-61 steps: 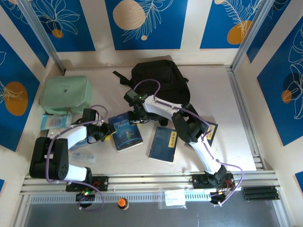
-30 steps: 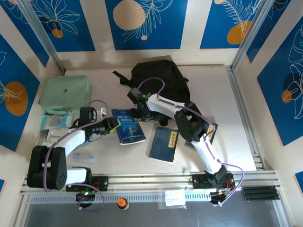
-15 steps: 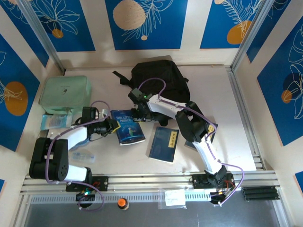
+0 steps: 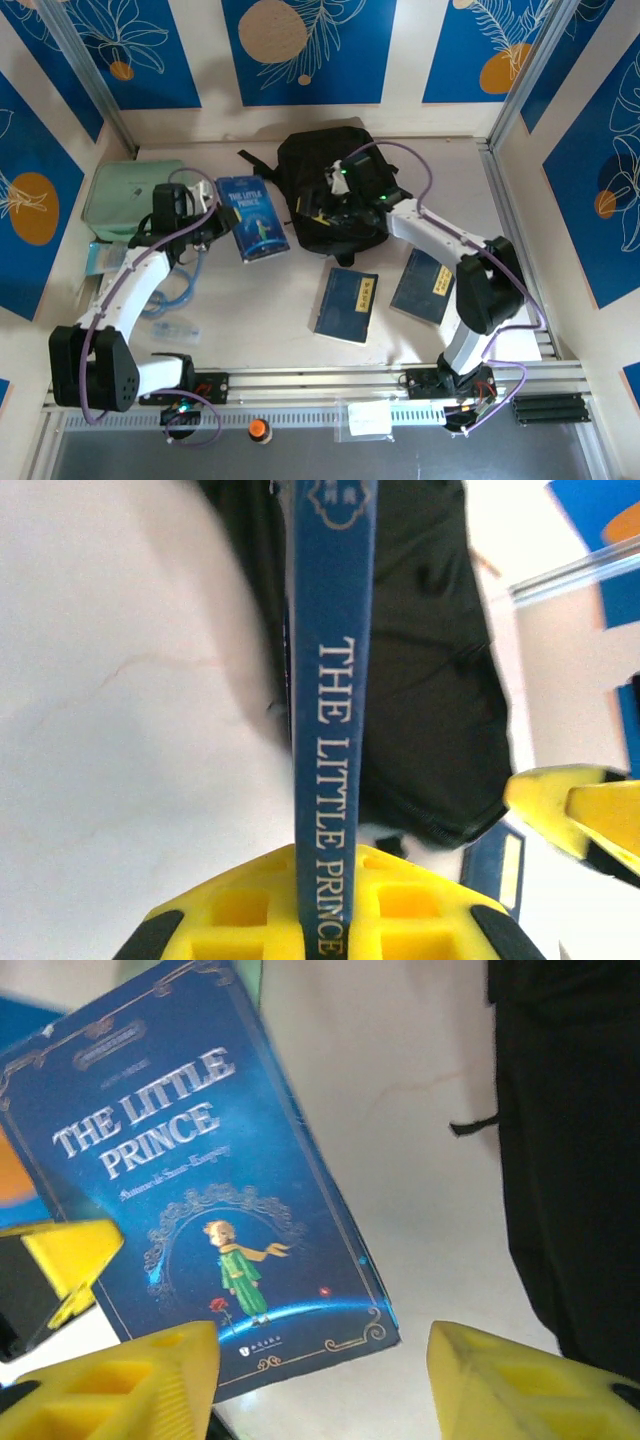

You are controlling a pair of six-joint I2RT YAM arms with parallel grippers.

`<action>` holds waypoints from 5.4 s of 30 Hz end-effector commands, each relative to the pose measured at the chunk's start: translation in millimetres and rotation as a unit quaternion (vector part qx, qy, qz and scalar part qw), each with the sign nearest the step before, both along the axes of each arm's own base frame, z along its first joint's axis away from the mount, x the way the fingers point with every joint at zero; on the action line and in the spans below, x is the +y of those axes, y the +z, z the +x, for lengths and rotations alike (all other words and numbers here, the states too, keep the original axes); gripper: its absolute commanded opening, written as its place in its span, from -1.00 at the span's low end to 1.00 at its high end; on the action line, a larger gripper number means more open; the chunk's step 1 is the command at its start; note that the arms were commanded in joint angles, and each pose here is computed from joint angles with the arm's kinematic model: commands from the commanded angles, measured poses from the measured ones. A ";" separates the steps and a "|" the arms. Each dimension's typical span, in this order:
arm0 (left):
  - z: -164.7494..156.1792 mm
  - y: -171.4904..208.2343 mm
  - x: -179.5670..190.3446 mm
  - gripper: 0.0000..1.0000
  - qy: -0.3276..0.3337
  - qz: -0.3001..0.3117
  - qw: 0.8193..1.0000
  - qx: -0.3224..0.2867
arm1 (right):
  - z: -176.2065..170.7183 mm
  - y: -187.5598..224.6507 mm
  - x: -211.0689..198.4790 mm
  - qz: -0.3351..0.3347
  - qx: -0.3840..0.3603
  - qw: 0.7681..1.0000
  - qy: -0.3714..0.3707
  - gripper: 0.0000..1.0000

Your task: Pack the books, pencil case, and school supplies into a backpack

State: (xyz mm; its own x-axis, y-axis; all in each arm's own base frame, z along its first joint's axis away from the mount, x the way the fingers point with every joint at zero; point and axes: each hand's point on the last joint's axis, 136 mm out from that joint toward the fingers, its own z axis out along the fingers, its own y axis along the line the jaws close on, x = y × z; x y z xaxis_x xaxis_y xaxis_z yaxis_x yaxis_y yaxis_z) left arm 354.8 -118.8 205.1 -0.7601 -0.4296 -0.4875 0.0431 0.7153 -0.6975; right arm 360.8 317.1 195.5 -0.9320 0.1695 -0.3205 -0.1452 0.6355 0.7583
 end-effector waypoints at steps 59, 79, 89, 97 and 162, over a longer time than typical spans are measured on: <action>70.7 -12.1 -98.9 0.25 -0.027 -0.025 0.999 0.007 | 43.1 32.1 -77.0 0.137 -0.073 0.975 -0.158 -1.00; 92.6 -131.8 -188.6 0.21 -0.161 0.111 0.971 0.138 | 9.3 -13.7 -219.7 -0.133 -0.007 0.959 -0.250 -1.00; 36.1 -165.3 -144.2 0.18 -0.142 0.155 0.964 0.160 | 32.5 -62.5 -179.6 -0.110 0.057 0.976 -0.180 -1.00; 18.1 -119.5 -125.3 0.20 -0.168 0.192 0.963 0.090 | 43.0 -36.2 -144.8 -0.075 0.025 0.987 -0.139 -1.00; -4.7 -41.9 -190.0 -0.88 -0.423 0.382 0.818 -0.077 | 13.3 68.4 -228.6 -0.011 -0.081 0.966 -0.244 -1.00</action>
